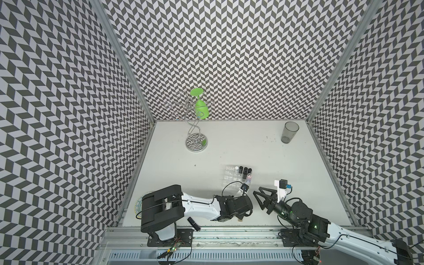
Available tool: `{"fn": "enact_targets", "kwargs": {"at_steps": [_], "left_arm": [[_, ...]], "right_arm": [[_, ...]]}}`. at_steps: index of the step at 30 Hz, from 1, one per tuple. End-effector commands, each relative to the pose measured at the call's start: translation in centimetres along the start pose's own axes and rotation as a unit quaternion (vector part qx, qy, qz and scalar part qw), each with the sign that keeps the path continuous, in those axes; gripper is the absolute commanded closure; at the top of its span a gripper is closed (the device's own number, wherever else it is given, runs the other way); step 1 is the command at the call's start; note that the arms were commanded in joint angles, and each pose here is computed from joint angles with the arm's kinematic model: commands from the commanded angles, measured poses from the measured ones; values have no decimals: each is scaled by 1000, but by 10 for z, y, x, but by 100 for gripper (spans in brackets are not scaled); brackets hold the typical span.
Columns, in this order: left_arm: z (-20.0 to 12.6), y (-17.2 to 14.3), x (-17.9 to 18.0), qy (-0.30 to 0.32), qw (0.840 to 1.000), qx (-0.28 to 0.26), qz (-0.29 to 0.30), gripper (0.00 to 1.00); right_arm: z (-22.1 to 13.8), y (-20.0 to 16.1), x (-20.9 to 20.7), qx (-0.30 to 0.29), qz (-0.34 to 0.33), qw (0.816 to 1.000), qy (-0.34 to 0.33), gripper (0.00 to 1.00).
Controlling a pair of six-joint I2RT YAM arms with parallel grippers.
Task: Arrange the lipsticks in the organizer
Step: Pick up the lipstick at the center of the board.
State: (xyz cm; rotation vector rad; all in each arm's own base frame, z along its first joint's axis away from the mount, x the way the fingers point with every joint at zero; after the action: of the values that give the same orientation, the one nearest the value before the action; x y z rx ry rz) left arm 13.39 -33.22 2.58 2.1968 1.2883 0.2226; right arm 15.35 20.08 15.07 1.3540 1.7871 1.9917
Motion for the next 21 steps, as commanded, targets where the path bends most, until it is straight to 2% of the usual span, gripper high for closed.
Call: {"fn": "enact_targets", "kwargs": {"at_steps": [1, 5, 7, 10, 13, 17, 21], "left_arm": [[5, -66, 28, 43, 992, 119, 21, 71], [2, -63, 35, 66, 992, 109, 9, 83], [1, -62, 37, 68, 992, 102, 4, 86], [0, -55, 38, 70, 994, 84, 1, 100], [-1, -34, 33, 62, 997, 41, -2, 100], [-11, 7, 19, 16, 999, -35, -14, 100], [-43, 54, 15, -15, 991, -129, -35, 100]], "right_arm": [[-1, -35, -26, 25, -15, 999, -25, 39], [-2, -34, -25, 22, -12, 1000, -19, 39], [-2, -34, -25, 19, -11, 1000, -17, 38], [-3, -33, -26, 15, -11, 1000, -18, 38], [-3, -31, -25, 11, -11, 1000, -17, 38], [-3, -24, -23, 1, -14, 1000, -18, 38], [-3, -16, -22, -13, -19, 999, -23, 38]]}}
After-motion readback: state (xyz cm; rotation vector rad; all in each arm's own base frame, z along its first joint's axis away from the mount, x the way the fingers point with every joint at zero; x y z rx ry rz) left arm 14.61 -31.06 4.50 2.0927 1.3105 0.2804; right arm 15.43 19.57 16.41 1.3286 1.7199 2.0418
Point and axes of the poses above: each gripper's point midway between its finger pads, its own z axis out along the fingers, its own x axis along the line the jaws close on, y = z × x, the point moved 1 cm from there along -z, back along the fingers, and after that the axes turned 6 degrees about -z, right-handed, at the moved point
